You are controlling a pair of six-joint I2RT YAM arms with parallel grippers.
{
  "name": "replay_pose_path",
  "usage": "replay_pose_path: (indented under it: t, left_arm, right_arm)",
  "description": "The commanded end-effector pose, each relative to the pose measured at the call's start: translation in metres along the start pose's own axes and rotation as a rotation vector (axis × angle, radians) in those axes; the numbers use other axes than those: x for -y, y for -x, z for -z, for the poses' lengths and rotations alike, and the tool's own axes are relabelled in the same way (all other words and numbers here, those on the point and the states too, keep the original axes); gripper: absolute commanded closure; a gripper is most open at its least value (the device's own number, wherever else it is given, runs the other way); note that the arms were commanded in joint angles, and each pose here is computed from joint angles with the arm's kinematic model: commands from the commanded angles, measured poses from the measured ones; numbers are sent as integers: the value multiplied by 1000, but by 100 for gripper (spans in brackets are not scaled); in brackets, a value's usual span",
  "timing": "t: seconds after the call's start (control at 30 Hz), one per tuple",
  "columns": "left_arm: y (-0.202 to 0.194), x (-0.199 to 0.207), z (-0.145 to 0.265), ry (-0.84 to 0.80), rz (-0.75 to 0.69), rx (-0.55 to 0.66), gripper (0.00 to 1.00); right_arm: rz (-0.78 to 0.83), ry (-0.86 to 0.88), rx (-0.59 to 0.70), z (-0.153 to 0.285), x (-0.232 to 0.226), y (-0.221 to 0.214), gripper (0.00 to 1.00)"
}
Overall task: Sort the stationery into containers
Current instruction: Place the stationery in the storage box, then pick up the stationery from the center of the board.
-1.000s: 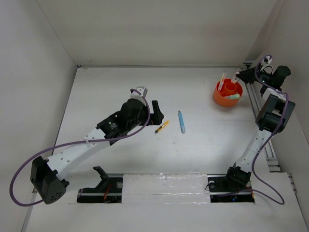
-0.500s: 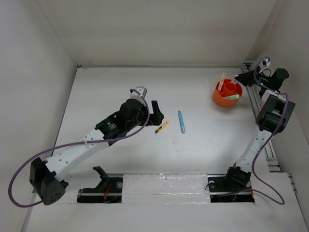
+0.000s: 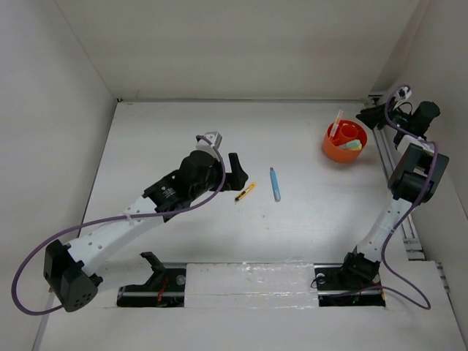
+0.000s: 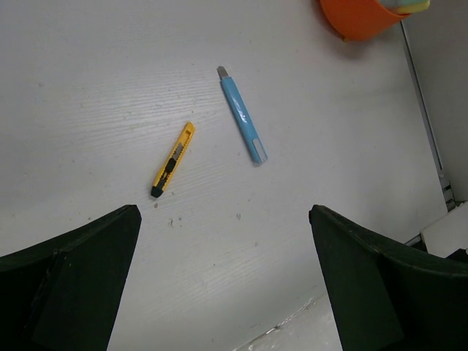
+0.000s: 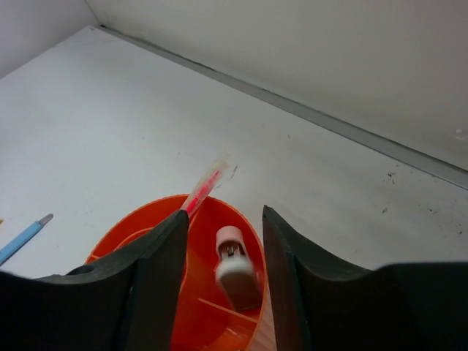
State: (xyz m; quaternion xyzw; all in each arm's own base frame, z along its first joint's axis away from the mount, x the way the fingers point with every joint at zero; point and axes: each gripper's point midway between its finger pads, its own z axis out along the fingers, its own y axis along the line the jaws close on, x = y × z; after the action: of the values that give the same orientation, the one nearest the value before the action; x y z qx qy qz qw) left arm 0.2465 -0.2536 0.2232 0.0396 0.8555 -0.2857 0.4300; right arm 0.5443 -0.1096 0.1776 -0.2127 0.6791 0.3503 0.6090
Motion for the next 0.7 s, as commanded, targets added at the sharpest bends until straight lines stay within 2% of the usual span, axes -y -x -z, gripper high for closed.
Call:
replay_pose_path:
  t: [0.0, 0.17, 0.23, 0.27, 0.43, 0.6, 0.67]
  left_arm:
    - [11, 6, 6, -35, -2, 44, 0]
    - [11, 6, 6, -35, -2, 44, 0]
    - [11, 7, 6, -36, 7, 44, 0]
    - [7, 4, 5, -30, 6, 36, 0]
    - [3, -5, -3, 21, 11, 27, 0]
    - [0, -17, -12, 105, 28, 11, 0]
    - [-1, -22, -14, 138, 31, 4, 0]
  right_arm:
    - [122, 26, 18, -1, -15, 32, 49]
    - [140, 22, 21, -5, -19, 38, 28]
    - [183, 16, 34, -8, -26, 56, 18]
    - [192, 8, 38, -8, -27, 60, 0]
    - [205, -87, 68, -29, -34, 87, 0]
    - [197, -111, 39, -61, -67, 78, 0]
    - [198, -187, 21, -80, -78, 77, 0]
